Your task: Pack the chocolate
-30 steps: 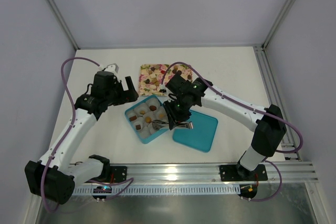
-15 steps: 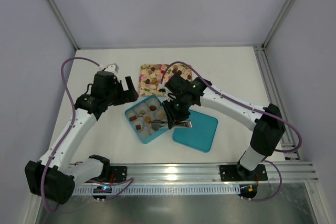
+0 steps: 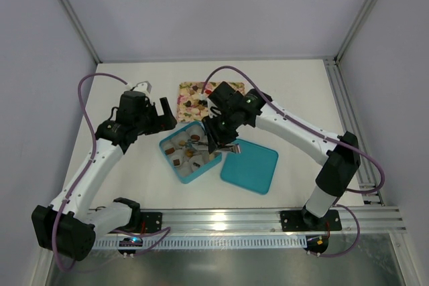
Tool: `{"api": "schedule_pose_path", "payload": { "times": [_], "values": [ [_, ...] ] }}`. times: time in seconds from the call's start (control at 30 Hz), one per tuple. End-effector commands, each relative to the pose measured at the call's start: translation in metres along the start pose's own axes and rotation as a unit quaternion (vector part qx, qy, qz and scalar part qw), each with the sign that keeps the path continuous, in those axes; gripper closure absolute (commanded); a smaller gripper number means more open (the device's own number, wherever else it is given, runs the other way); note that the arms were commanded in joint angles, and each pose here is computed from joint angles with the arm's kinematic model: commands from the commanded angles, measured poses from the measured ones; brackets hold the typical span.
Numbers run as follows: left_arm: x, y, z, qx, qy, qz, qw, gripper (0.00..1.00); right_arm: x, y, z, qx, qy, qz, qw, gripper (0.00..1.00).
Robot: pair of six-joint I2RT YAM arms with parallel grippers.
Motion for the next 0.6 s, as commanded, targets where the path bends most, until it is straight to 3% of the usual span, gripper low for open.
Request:
{"api": "schedule_pose_path", "payload": {
  "times": [0.0, 0.33, 0.57],
  "values": [
    [-0.001, 0.006, 0.004, -0.018, -0.003, -0.004, 1.0, 0.0, -0.003, 0.022, 0.012, -0.034, 0.001, 0.008, 0.999, 0.64],
    [-0.002, 0.003, 0.003, -0.012, -0.004, -0.006, 1.0, 0.0, -0.087, 0.077, 0.059, -0.16, -0.093, -0.035, 0.982, 0.64],
    [-0.002, 0.002, 0.002, -0.009, -0.002, -0.009, 1.0, 0.0, -0.174, 0.088, 0.096, -0.251, -0.192, -0.123, 0.941, 0.64]
  ]
}}
Point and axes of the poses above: each gripper's point midway between its finger pads, its own y axis back along the fingers, its own x axis along the line the jaws close on, z = x × y, the point moved 10 cm from there along y, back along the fingers, and after that the axes turned 6 degrees about -y, right-handed, at the moved point
